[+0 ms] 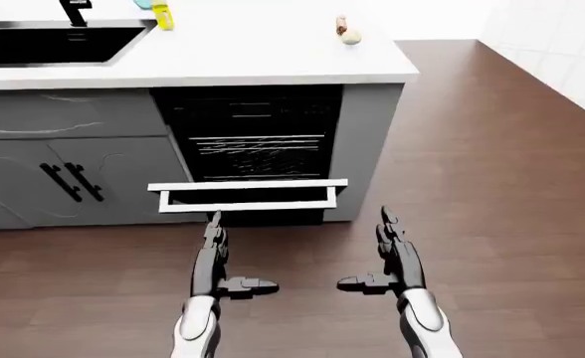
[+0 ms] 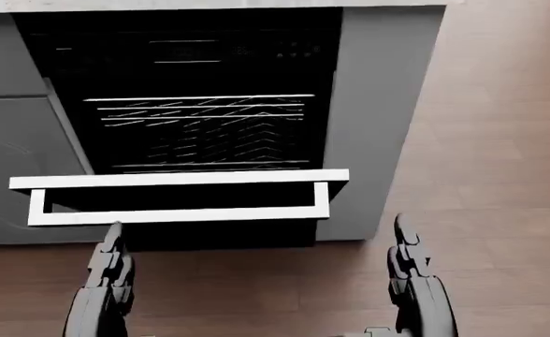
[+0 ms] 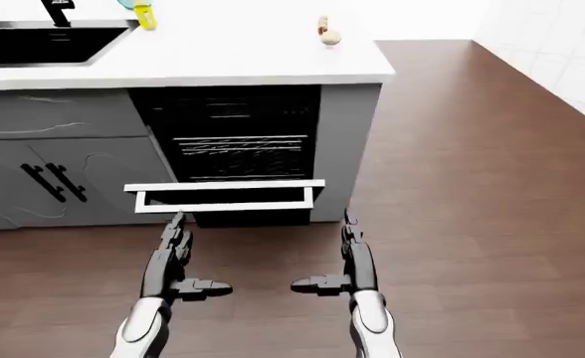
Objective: Close the dishwasher door
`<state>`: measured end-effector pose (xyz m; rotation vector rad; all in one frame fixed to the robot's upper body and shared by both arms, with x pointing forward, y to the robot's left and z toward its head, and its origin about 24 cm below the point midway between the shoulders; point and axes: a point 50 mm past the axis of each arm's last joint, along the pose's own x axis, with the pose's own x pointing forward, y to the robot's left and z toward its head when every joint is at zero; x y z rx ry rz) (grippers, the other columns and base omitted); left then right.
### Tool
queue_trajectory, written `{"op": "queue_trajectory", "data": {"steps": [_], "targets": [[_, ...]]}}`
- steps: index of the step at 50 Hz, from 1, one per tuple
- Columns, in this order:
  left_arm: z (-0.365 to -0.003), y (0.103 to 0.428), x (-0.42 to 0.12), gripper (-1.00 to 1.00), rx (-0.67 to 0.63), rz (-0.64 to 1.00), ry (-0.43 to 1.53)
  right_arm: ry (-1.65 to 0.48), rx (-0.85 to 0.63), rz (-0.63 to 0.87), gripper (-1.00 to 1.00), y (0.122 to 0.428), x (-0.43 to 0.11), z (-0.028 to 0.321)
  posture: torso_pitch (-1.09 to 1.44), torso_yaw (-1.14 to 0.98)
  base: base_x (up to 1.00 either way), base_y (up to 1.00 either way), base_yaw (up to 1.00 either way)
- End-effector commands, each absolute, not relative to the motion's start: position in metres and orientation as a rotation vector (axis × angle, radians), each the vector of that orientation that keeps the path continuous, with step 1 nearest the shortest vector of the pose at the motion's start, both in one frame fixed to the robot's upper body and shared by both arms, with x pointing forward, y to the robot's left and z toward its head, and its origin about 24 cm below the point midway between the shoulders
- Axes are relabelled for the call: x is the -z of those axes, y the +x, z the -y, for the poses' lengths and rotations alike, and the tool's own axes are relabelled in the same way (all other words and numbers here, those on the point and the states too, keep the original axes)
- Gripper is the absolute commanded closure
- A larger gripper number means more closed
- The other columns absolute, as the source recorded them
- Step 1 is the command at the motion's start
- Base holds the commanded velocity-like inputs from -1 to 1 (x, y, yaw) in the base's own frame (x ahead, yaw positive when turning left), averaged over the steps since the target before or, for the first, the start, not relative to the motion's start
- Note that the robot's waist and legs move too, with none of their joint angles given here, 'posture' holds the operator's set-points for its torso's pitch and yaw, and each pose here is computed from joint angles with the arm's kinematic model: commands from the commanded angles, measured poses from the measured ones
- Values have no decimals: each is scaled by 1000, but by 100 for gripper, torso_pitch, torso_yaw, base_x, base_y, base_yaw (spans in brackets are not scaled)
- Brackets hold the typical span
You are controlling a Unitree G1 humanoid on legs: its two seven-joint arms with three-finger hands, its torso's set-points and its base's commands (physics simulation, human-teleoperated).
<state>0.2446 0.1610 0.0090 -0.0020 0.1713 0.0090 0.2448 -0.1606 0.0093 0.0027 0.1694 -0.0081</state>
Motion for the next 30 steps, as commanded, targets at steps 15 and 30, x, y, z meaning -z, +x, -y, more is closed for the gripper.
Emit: {"op": "queue_trajectory", "data": {"steps": [15, 30], "targets": [[-158, 248, -43, -100, -2, 20, 43, -91, 68, -9, -100, 247, -44, 162, 0, 0, 0, 0, 0], [-158, 245, -46, -100, -2, 24, 47, -97, 70, -14, -100, 244, -45, 162, 0, 0, 0, -43, 0]]}}
